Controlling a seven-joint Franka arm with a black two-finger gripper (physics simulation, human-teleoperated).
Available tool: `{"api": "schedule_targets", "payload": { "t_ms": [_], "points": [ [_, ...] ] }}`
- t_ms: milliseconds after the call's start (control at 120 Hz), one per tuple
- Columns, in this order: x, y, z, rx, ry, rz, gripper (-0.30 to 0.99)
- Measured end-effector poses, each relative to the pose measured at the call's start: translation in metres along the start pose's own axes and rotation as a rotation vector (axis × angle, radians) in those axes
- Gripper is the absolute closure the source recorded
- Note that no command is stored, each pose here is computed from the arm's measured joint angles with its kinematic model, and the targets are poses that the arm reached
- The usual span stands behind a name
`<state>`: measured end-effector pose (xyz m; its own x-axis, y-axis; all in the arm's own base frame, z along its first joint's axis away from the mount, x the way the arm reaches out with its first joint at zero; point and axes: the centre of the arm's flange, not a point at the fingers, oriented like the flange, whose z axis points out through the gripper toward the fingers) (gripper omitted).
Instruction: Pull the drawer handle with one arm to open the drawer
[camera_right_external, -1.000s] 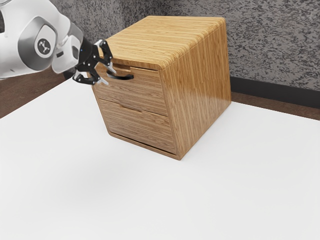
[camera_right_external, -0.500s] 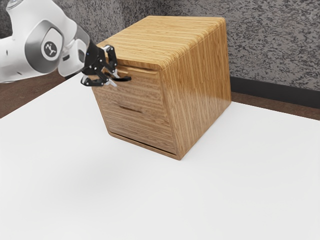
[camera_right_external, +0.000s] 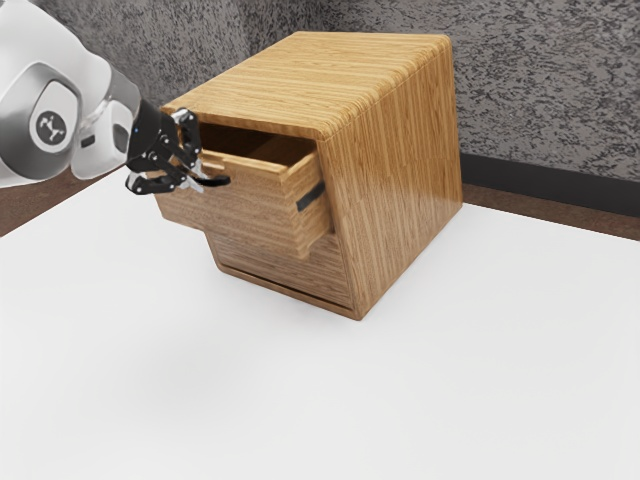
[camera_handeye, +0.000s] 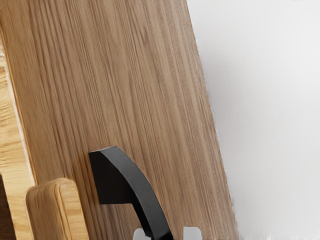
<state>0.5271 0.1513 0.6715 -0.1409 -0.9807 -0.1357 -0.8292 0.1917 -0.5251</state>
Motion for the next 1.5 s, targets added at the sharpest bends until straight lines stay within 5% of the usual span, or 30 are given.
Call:
{"api": "schedule_targets", "payload": {
  "t_ms": [1500],
  "points": [
    [0.034,0.128,-0.072,-0.007,-0.037,-0.089,0.80]
  ]
}}
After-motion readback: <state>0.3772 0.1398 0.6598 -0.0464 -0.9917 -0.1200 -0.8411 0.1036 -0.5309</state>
